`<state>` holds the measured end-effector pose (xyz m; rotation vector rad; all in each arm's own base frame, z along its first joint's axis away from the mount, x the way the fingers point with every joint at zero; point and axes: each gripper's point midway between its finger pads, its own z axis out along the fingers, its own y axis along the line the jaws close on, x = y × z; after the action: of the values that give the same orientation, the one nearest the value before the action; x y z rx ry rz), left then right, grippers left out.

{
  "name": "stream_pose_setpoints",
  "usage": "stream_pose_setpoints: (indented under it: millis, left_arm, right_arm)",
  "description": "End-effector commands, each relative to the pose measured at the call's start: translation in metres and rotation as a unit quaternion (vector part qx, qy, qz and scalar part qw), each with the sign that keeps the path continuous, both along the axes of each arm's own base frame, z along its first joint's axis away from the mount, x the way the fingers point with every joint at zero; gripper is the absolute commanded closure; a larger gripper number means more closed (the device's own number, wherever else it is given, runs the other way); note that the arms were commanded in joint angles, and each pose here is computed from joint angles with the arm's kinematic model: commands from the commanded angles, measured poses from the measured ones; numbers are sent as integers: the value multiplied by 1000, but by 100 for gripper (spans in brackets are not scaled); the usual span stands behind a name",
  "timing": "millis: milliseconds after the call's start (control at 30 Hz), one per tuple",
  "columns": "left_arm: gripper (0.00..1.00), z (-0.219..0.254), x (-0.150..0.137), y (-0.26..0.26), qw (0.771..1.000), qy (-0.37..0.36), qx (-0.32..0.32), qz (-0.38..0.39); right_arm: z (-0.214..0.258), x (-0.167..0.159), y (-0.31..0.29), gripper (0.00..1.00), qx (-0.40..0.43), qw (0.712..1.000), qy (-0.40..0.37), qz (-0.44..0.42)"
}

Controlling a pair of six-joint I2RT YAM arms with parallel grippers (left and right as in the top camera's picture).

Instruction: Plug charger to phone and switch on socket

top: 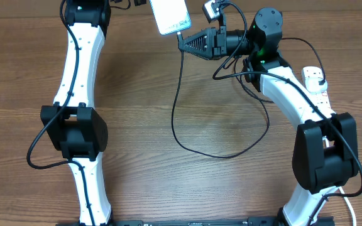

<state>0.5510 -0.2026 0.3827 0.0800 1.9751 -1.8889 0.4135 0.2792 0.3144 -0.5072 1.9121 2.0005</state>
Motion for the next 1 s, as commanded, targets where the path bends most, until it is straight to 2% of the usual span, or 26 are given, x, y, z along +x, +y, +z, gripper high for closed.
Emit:
stream_pose_setpoints:
  millis: [0, 967]
  left_arm:
    - [96, 23, -15, -6, 999, -33, -1, -17]
    - [96, 23, -13, -5, 999, -51, 4, -11]
  right_arm:
    - [9, 2, 1, 96, 5, 1000, -12, -8]
    - [9, 1, 1, 96, 5, 1000, -11, -5]
